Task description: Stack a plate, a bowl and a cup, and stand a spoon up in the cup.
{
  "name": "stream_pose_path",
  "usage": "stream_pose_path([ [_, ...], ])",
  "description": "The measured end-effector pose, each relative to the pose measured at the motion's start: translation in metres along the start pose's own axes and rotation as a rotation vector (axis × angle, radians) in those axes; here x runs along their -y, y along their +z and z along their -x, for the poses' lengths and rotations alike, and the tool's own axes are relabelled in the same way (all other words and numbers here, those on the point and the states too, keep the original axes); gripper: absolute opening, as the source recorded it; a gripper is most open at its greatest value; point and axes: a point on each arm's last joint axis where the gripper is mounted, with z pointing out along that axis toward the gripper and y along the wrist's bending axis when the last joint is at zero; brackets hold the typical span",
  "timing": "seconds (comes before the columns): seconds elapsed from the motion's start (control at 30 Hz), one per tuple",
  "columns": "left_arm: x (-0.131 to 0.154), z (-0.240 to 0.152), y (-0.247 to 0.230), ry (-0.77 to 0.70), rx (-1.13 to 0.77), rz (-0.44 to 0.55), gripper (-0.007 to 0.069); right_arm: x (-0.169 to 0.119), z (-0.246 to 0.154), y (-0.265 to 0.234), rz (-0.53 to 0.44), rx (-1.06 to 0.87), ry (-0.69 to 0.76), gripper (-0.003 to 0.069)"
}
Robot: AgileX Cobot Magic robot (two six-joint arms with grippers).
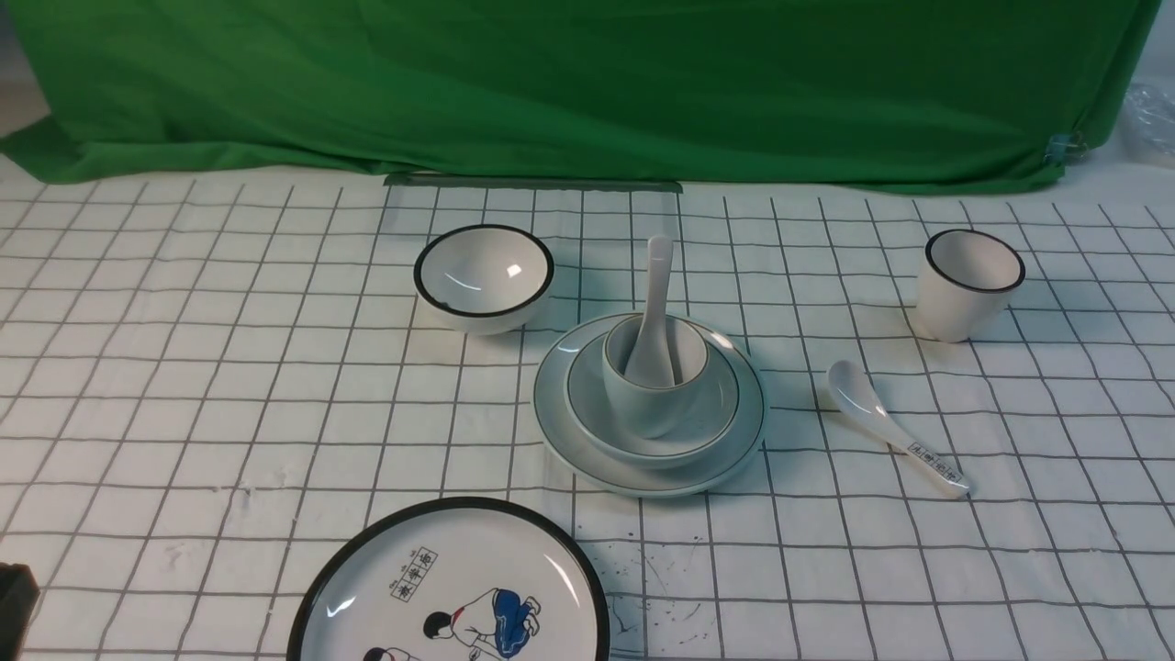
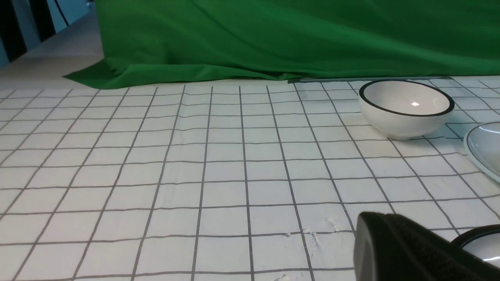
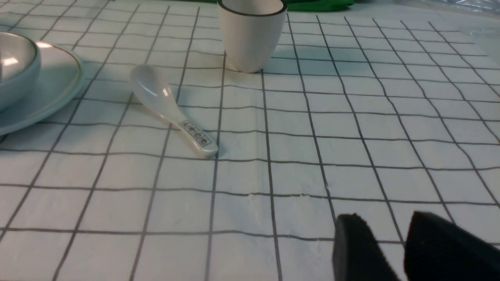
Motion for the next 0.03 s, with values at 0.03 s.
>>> stream_pose_path([
  [0.03, 0.0000, 0.0000, 0.0000, 0.000, 0.000, 0.000, 0.0003, 0.0000, 0.0000, 0.0000, 0.000, 0.000, 0.000, 0.0237],
])
